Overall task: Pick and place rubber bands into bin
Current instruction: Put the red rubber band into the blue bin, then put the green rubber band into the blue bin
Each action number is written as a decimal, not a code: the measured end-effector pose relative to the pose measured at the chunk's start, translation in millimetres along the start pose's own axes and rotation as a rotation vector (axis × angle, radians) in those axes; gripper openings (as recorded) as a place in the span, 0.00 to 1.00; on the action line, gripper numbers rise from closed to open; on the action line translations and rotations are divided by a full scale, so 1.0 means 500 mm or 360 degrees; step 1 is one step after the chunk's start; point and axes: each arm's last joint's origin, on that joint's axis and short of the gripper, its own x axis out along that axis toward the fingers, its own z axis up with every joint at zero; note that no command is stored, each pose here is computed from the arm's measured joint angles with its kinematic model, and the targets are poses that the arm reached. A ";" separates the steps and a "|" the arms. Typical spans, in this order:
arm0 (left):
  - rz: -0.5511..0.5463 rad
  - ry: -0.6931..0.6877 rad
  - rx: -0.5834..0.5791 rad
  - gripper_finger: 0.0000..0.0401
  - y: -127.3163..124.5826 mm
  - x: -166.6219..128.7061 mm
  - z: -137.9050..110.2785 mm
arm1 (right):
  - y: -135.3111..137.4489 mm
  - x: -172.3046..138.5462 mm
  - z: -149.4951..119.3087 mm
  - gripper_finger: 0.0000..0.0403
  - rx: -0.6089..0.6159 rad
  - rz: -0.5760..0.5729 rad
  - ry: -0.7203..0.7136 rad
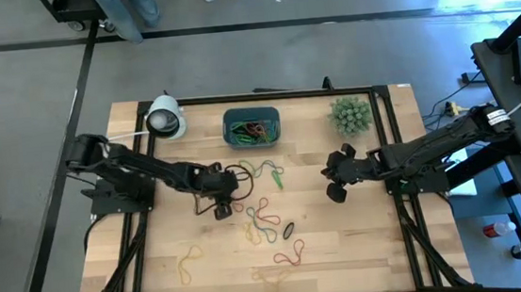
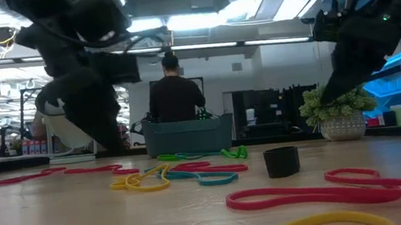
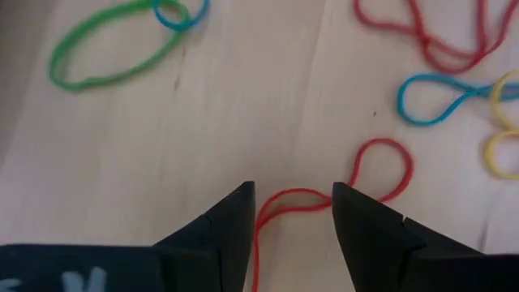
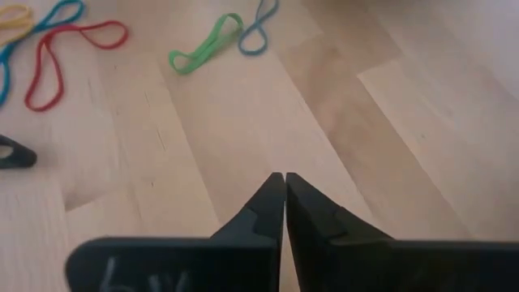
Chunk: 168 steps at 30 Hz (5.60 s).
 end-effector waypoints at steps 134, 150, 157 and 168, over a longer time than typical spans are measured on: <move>-0.0138 -0.0395 0.0295 0.00 0.040 -0.090 -0.067 | 0.177 0.215 0.149 0.22 0.0001 -0.0141 0.0251; -0.0047 -0.0617 0.0281 0.01 0.068 -0.207 -0.099 | 0.182 0.278 0.116 0.36 0.0140 -0.0212 0.0251; -0.0030 -0.0571 0.0360 0.00 0.069 -0.202 -0.102 | 0.184 0.277 0.128 0.04 0.0052 -0.0211 0.0252; -0.0042 -0.0600 0.0277 0.01 0.068 -0.204 -0.099 | 0.146 0.237 0.325 0.01 -0.0106 -0.0311 0.0253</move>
